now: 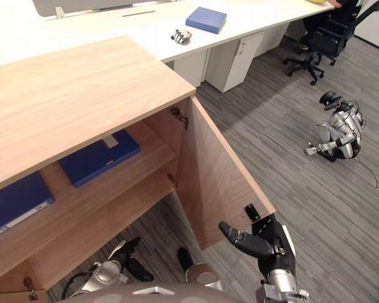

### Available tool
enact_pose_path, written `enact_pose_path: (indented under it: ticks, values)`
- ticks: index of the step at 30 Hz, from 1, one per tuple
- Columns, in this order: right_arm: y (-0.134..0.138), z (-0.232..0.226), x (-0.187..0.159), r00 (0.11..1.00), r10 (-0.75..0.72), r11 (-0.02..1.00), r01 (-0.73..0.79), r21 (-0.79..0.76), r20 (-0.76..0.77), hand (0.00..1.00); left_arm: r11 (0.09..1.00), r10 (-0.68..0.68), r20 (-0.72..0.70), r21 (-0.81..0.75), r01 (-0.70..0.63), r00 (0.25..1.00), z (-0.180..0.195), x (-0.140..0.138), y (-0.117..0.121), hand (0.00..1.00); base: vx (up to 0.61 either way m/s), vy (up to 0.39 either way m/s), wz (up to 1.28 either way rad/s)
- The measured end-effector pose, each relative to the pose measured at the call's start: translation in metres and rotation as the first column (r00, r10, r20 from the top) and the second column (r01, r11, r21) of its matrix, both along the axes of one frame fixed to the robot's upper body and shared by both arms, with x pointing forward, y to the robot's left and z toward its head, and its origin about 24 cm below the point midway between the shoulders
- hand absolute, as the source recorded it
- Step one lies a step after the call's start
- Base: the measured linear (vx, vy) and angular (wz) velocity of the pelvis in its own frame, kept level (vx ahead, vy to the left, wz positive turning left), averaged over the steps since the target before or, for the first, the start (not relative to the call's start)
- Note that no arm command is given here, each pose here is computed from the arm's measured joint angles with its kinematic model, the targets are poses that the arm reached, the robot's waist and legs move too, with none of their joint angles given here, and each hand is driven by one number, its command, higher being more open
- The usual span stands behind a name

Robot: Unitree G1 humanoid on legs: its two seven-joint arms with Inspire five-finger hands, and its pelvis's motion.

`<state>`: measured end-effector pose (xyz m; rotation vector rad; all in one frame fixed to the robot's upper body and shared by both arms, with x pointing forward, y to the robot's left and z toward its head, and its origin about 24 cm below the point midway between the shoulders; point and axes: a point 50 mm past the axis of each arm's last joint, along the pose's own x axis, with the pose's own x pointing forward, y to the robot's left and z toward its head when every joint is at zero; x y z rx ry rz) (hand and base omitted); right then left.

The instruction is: Walk over to the cabinet, pick up the folder, carry it to the office cabinet, place the folder inside the office cabinet, then close the office cabinet door

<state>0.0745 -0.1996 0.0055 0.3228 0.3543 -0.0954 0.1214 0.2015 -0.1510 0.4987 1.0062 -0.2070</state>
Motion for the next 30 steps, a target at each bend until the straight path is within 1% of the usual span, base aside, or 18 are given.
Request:
enact_pose_path:
  ticks: [2,4,5,7,8,10,11,12,14,17,22,26,28,30]
  values:
    - [0.001,-0.001,-0.002,0.998,0.057,0.998,-0.057,0.008,-0.026,1.00,1.000,-0.008,-0.031,0.022,0.009,0.999,-0.001,-0.005,0.011,1.00,0.02,-0.009,0.18]
    - [0.001,-0.002,-0.007,0.990,0.128,0.991,-0.125,0.047,-0.058,1.00,0.999,-0.019,-0.068,0.050,0.022,0.998,-0.002,-0.012,0.023,1.00,0.04,-0.020,0.21]
    - [0.001,-0.002,-0.008,0.975,0.210,0.977,-0.206,0.054,-0.068,1.00,0.997,-0.031,-0.089,0.062,0.037,0.996,-0.002,-0.016,0.027,1.00,0.04,-0.014,0.16]
    - [0.003,0.000,-0.006,0.958,0.280,0.958,-0.274,0.084,-0.058,1.00,0.996,-0.048,-0.098,0.075,0.056,0.994,-0.002,-0.016,0.031,1.00,0.06,-0.007,0.11]
    - [0.009,0.002,-0.002,0.940,0.341,0.934,-0.336,0.123,-0.024,1.00,0.995,-0.058,-0.102,0.078,0.066,0.993,-0.001,-0.016,0.032,1.00,0.05,-0.005,0.09]
    - [0.019,0.007,0.005,0.911,0.412,0.900,-0.412,0.146,0.031,1.00,0.995,-0.061,-0.105,0.076,0.069,0.993,-0.002,-0.017,0.031,1.00,0.04,-0.003,0.20]
    - [0.026,0.009,0.007,0.896,0.440,0.877,-0.444,0.185,0.066,1.00,0.995,-0.061,-0.109,0.074,0.070,0.992,-0.002,-0.018,0.032,1.00,0.03,0.000,0.28]
    - [0.028,0.009,0.007,0.892,0.446,0.871,-0.451,0.193,0.075,1.00,0.995,-0.061,-0.109,0.073,0.070,0.992,-0.002,-0.018,0.031,1.00,0.03,0.005,0.32]
    - [0.041,0.019,0.017,0.850,0.500,0.825,-0.525,0.209,0.164,1.00,0.995,-0.060,-0.115,0.074,0.069,0.992,-0.002,-0.019,0.032,1.00,0.02,0.001,0.24]
    - [0.054,0.027,0.030,0.799,0.546,0.778,-0.595,0.203,0.251,1.00,0.995,-0.057,-0.124,0.076,0.067,0.991,-0.003,-0.022,0.033,1.00,0.00,-0.009,0.12]
    - [0.073,0.025,0.045,0.761,0.575,0.737,-0.641,0.215,0.300,1.00,0.995,-0.053,-0.120,0.083,0.063,0.991,-0.003,-0.021,0.033,1.00,0.01,-0.007,0.19]
    - [0.080,0.014,0.063,0.782,0.549,0.760,-0.614,0.213,0.295,1.00,0.995,-0.046,-0.110,0.087,0.056,0.993,-0.002,-0.019,0.033,1.00,-0.02,-0.009,0.18]
    - [0.082,0.010,0.074,0.791,0.541,0.782,-0.598,0.174,0.288,1.00,0.996,-0.031,-0.100,0.086,0.040,0.994,-0.003,-0.018,0.031,1.00,-0.04,-0.013,0.44]
    - [0.083,0.005,0.086,0.791,0.554,0.803,-0.590,0.086,0.260,1.00,0.997,0.007,-0.084,0.080,-0.001,0.996,-0.003,-0.017,0.030,1.00,-0.04,-0.022,0.47]
